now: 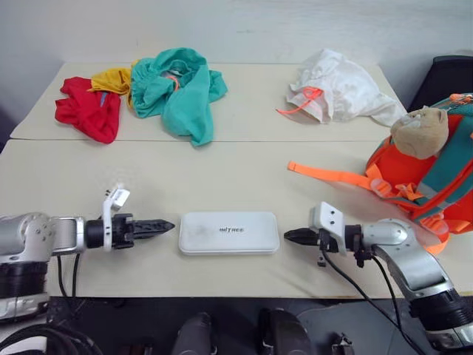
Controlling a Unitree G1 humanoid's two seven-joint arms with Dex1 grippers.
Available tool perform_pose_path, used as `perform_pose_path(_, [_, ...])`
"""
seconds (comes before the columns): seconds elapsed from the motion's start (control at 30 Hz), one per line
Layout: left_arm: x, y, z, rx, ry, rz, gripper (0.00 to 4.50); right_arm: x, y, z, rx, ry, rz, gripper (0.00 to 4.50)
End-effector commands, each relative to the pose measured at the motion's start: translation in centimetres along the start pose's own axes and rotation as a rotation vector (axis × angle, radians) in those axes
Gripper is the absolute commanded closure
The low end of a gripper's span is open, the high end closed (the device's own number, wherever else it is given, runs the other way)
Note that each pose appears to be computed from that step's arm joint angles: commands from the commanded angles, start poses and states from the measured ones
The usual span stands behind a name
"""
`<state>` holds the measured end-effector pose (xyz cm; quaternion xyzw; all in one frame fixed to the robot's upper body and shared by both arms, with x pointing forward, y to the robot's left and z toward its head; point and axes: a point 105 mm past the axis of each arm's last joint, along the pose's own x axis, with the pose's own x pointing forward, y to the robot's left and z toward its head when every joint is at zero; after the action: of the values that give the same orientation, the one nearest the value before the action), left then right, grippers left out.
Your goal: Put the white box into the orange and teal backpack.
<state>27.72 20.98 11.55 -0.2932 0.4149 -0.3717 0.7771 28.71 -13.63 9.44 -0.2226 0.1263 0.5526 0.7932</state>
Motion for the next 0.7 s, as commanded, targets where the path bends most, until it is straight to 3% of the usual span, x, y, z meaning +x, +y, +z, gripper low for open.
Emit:
perform_pose_path(0.03, [1.8,0.5,-1.1,-0.078,0.067,0.004,1.17,1.2,0.1,0.8,-0.044,-0.021,0.018,4.5])
perform_pose_path(0.2, [3.4,-0.5,-2.0,-0.086,0.145,-0.06,1.17,2.7,-0.2,1.8,-0.06,-0.045,0.018,4.5])
perform_pose_path(0.43, [4.2,-2.0,-1.4,-0.119,0.115,-0.154,1.17,3.7,-0.1,2.5,-0.059,-0.067,0.012,4.5])
perform_pose_path(0.7, [3.3,-2.5,-1.2,-0.131,0.083,-0.187,3.12,1.6,0.1,1.7,-0.049,-0.072,-0.013,4.5])
